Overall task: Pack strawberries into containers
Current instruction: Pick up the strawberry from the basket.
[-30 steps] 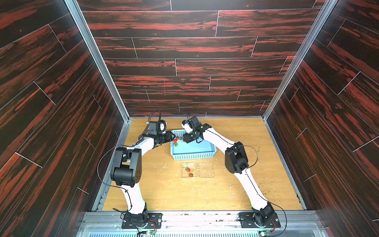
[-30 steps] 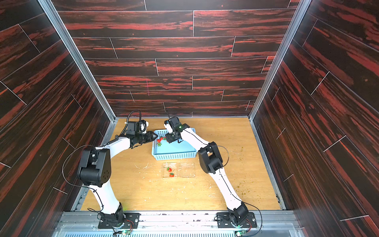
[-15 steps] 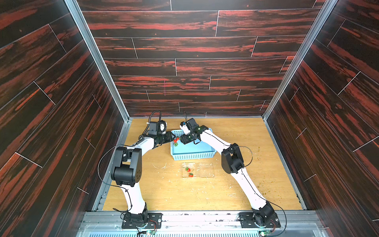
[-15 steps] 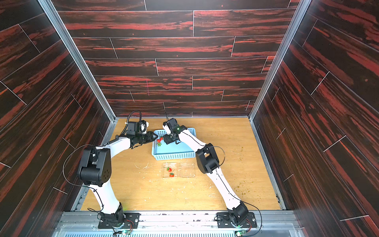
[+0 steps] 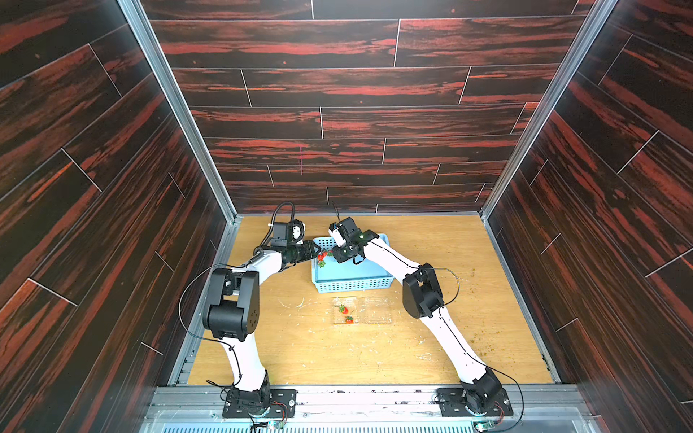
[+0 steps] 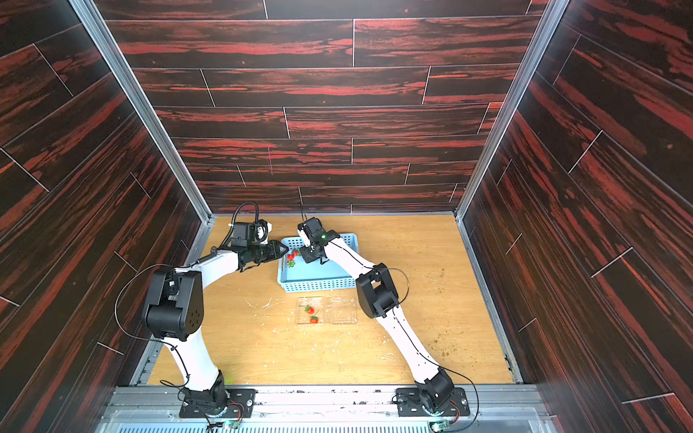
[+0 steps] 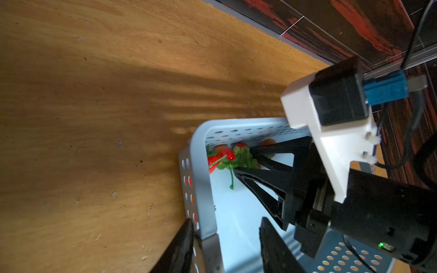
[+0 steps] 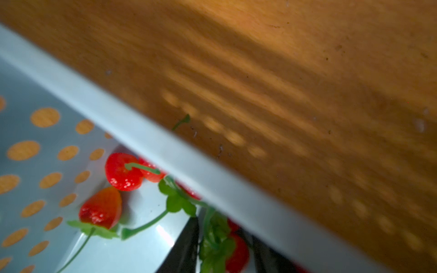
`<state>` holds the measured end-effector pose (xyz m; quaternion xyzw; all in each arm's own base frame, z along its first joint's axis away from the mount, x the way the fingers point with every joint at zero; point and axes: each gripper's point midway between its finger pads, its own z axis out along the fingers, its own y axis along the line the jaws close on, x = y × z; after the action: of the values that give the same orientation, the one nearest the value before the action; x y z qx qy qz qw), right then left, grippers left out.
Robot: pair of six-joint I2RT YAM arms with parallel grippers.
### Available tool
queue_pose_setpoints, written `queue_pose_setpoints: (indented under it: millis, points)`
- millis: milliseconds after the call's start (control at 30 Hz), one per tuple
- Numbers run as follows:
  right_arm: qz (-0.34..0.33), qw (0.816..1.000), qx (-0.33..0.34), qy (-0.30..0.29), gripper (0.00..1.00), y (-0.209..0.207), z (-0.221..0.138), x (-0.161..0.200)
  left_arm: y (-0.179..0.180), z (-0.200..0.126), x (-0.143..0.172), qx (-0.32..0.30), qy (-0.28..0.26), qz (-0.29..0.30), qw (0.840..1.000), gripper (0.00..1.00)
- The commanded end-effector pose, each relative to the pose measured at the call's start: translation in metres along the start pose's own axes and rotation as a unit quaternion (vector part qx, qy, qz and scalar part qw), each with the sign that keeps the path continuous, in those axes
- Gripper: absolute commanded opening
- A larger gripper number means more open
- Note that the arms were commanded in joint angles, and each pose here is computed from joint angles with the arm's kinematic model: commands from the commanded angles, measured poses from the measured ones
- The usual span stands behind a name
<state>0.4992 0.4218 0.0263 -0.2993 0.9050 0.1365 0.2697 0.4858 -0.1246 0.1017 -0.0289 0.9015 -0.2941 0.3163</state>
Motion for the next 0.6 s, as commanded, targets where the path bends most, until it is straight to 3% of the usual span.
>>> queue_pose_setpoints:
  millis: [0,167,567]
  points:
    - [-0.006,0.999,0.001,0.034,0.39,0.008,-0.008,0.017,-0.009,-0.006,-0.009,0.006,-0.007,0.014,1.0,0.47]
    - [-0.007,0.999,0.012,0.034,0.2,0.007,-0.016,0.015,-0.01,-0.008,-0.01,0.005,-0.009,0.017,1.0,0.47]
    - [-0.014,0.997,-0.025,-0.07,0.17,0.013,-0.127,-0.047,-0.009,-0.009,-0.008,0.003,-0.009,0.018,1.0,0.47]
